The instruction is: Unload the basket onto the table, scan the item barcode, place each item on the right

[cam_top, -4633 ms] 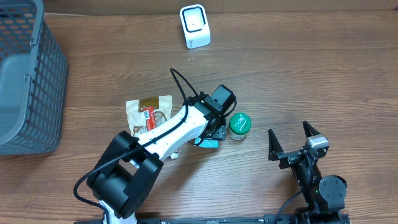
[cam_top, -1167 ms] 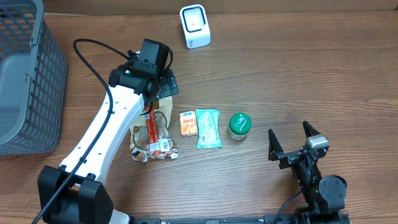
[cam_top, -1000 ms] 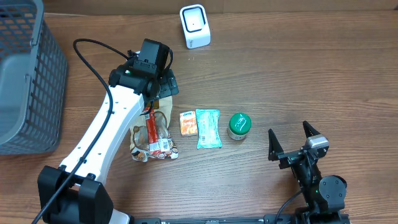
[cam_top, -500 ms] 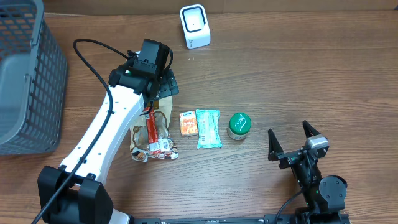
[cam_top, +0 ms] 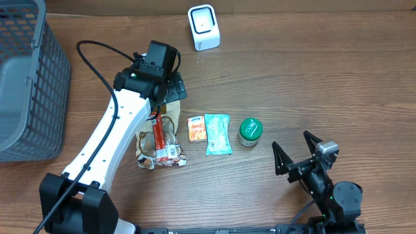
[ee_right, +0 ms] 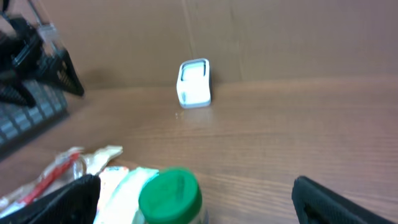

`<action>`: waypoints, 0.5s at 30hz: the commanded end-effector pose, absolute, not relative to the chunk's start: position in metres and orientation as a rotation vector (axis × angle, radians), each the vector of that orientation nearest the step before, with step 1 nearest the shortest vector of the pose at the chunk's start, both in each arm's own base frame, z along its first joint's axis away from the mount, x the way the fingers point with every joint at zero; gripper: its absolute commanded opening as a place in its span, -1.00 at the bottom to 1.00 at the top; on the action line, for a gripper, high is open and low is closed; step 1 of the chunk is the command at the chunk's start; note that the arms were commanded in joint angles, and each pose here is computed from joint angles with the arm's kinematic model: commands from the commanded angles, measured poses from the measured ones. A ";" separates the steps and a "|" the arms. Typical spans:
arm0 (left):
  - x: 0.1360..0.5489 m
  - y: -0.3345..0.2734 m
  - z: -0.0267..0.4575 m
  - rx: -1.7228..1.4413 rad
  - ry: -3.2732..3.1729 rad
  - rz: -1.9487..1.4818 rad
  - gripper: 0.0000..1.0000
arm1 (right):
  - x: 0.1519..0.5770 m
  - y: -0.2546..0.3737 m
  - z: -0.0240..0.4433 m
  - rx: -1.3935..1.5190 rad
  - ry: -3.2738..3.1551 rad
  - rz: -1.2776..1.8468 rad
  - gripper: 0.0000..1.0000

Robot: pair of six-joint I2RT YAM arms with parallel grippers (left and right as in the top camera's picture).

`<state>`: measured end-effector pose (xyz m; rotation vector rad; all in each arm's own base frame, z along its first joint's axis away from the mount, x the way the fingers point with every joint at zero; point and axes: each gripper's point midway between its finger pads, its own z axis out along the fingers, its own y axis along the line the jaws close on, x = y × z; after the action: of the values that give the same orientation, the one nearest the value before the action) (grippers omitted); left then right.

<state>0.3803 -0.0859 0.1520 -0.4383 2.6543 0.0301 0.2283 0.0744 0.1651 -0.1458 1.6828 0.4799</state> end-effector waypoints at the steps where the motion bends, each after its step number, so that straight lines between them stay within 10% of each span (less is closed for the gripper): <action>1: 0.383 -0.083 0.160 -0.448 2.626 0.040 0.99 | 0.216 0.065 0.223 -0.097 1.628 0.459 1.00; 15: 0.383 -0.083 0.160 -0.448 2.626 0.040 1.00 | 0.237 0.051 0.325 0.040 2.138 0.368 1.00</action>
<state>0.3805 -0.0861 0.1523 -0.4381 2.6539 0.0286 0.2188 0.0534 0.3178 0.0072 2.0138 0.3918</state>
